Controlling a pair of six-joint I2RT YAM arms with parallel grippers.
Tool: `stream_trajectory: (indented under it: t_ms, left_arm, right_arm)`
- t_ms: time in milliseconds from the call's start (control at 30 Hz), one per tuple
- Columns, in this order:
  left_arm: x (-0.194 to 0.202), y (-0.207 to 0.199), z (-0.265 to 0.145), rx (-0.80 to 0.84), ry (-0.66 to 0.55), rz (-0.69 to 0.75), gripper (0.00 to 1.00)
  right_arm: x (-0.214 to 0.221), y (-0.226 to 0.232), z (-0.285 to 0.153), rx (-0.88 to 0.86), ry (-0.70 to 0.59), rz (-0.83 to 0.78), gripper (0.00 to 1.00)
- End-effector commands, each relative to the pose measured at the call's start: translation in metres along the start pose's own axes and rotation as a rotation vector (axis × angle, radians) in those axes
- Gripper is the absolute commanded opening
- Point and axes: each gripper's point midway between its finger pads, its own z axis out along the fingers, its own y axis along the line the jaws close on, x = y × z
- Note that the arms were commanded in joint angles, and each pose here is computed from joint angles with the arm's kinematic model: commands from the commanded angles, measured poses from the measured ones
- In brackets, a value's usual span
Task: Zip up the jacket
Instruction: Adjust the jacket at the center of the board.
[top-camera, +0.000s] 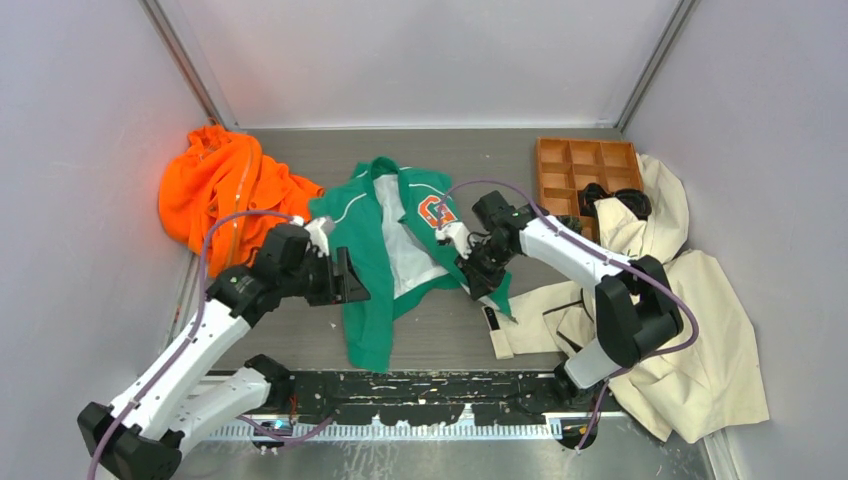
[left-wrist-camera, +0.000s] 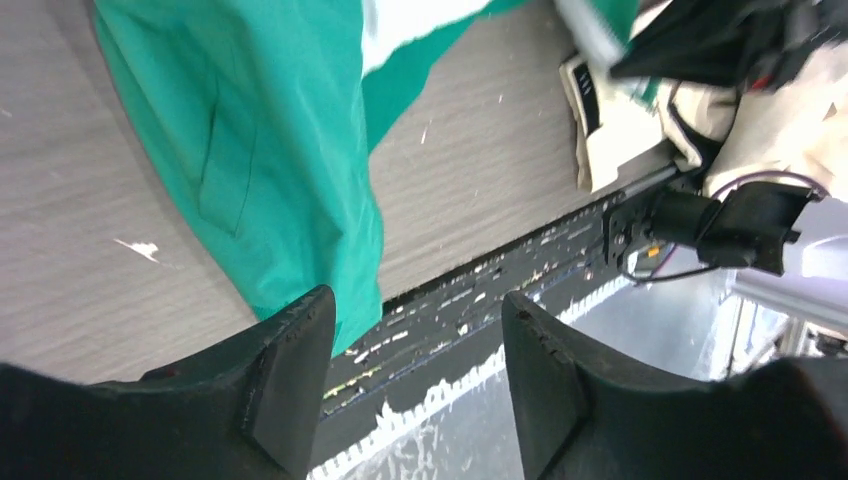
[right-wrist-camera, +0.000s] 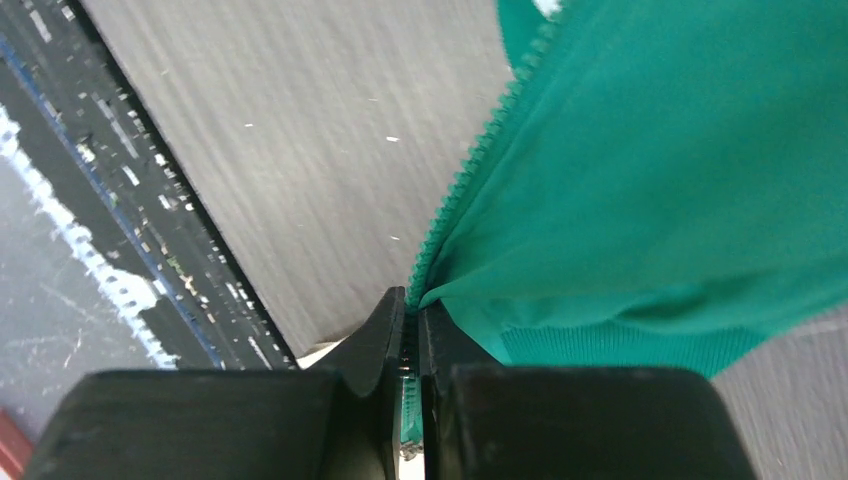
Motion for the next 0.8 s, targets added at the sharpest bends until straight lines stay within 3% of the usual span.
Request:
stream_trajectory:
  t_ms: [0, 100, 233, 333, 467, 567, 667, 767]
  left_arm:
    - [-0.046, 0.000, -0.014, -0.094, -0.169, 0.077, 0.65]
    - [-0.090, -0.006, 0.004, -0.132, -0.244, 0.121, 0.69]
    - [-0.143, 0.004, 0.045, -0.283, -0.237, 0.142, 0.70]
    - [-0.171, 0.019, 0.074, -0.426, -0.171, 0.158, 0.71]
    - [-0.176, 0.052, 0.114, -0.601, 0.003, 0.193, 0.66]
    - [-0.180, 0.070, 0.129, -0.680, 0.044, 0.228, 0.64]
    - [-0.181, 0.079, 0.139, -0.704, 0.070, 0.259, 0.45]
    - [-0.190, 0.081, 0.141, -0.722, 0.062, 0.279, 0.09]
  right_arm:
    - [-0.015, 0.029, 0.001, -0.097, -0.011, -0.079, 0.07]
    - [-0.027, 0.037, -0.002, -0.131, -0.052, -0.051, 0.08]
    - [-0.034, 0.030, -0.001, -0.090, -0.078, -0.002, 0.09]
    - [-0.038, 0.022, -0.001, -0.073, -0.096, 0.051, 0.10]
    - [-0.041, 0.012, -0.002, -0.064, -0.117, 0.111, 0.10]
    - [-0.042, 0.009, -0.001, -0.056, -0.117, 0.122, 0.10]
    - [-0.043, 0.008, 0.000, -0.052, -0.120, 0.131, 0.10]
    - [-0.045, 0.005, 0.001, -0.041, -0.129, 0.149, 0.09]
